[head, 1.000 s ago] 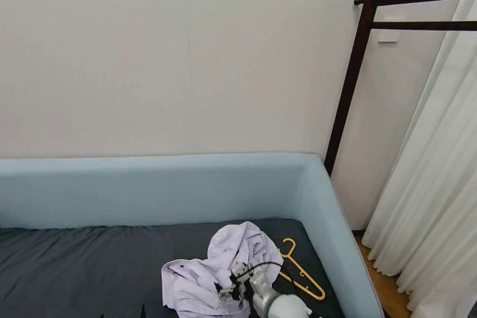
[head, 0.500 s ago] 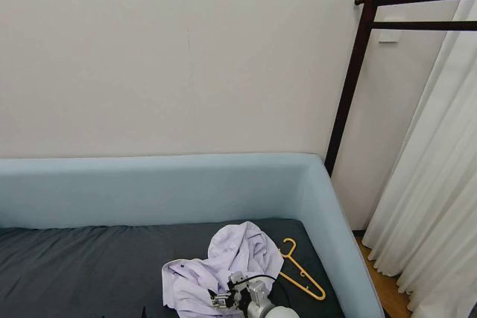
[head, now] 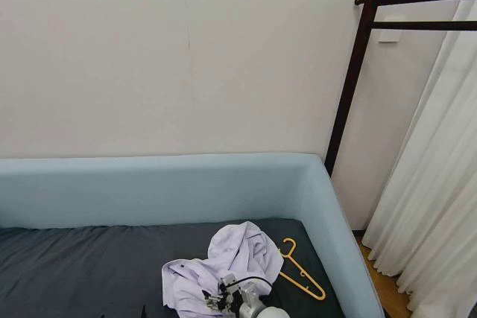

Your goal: Pick up the clothes from the sofa and hang them on the clothes hanger.

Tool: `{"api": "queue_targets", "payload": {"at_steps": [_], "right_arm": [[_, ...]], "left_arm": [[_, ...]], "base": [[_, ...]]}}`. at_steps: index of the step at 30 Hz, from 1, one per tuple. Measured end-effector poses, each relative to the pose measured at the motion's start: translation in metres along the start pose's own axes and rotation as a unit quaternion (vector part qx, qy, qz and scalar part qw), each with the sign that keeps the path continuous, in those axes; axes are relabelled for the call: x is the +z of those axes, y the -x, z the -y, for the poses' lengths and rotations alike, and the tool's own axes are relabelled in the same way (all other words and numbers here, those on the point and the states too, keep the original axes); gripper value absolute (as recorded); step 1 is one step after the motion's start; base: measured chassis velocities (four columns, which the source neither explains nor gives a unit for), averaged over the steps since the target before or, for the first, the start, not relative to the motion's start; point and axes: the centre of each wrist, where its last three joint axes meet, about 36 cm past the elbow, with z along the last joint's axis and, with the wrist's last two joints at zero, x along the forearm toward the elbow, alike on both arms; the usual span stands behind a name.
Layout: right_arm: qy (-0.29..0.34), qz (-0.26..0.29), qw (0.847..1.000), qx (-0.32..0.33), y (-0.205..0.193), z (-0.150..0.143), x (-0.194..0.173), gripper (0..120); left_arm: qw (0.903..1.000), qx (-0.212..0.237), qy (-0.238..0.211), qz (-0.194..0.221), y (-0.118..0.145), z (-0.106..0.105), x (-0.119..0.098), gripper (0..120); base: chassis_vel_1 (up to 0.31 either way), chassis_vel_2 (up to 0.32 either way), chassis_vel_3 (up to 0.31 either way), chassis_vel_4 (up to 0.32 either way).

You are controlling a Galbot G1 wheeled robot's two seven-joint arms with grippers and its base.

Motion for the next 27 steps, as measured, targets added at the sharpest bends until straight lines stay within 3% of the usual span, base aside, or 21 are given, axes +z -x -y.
{"api": "queue_targets", "payload": {"at_steps": [17,27], "right_arm": [[0.0,-0.001,1.0,-0.001,0.005,-0.004,0.001,1],[-0.014,0.036,0.999,0.014,-0.014,0.011,-0.024,0]], "left_arm": [[1.0,-0.005,-0.001,-0.004,-0.002,0.0,0.004,98],[0.9996,-0.012,-0.018,-0.019,0.002,-0.005,0.002,97]], "base": [[0.0,0.0,0.0,0.0],[0.0,0.0,0.0,0.0]]}}
